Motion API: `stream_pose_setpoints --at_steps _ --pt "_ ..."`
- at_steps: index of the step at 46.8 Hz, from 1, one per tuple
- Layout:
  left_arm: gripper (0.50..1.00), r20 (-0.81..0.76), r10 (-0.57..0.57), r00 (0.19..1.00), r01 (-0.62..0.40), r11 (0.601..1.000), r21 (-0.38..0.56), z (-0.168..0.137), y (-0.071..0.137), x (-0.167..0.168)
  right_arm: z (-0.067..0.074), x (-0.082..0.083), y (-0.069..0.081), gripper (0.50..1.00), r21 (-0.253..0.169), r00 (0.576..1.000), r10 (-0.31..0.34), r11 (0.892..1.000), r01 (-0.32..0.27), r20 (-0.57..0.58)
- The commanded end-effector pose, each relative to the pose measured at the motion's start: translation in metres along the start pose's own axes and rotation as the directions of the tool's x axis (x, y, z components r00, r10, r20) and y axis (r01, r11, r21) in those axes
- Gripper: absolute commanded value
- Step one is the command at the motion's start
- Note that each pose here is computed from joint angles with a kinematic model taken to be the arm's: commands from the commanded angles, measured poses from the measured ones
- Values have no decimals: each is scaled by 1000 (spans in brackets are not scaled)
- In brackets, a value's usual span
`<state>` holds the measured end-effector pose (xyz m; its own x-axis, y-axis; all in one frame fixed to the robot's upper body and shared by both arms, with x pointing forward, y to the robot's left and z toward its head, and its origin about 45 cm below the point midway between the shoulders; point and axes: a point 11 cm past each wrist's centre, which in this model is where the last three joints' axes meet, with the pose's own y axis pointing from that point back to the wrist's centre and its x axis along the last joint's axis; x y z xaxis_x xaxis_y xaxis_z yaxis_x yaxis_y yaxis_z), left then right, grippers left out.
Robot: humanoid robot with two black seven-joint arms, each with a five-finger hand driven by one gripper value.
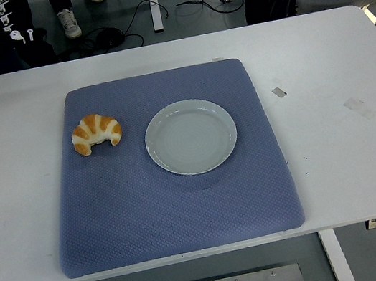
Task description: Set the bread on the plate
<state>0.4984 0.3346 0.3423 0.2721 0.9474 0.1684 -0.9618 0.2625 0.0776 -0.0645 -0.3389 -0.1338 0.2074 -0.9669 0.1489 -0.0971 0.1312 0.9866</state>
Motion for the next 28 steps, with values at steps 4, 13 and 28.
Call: stream_pose_setpoints --at_steps 4,13,28 --pt "990 -4 7 1000 -7 1000 3 -2 0 1 0 0 0 1000 1 1000 0 1000 0 0" --pt "990 -32 40 999 -40 999 -12 4 3 14 0 0 0 1000 0 1000 0 1000 0 0" --pt "990 -34 47 998 -48 998 -36 5 5 19 0 0 0 1000 1 1000 0 1000 0 0"
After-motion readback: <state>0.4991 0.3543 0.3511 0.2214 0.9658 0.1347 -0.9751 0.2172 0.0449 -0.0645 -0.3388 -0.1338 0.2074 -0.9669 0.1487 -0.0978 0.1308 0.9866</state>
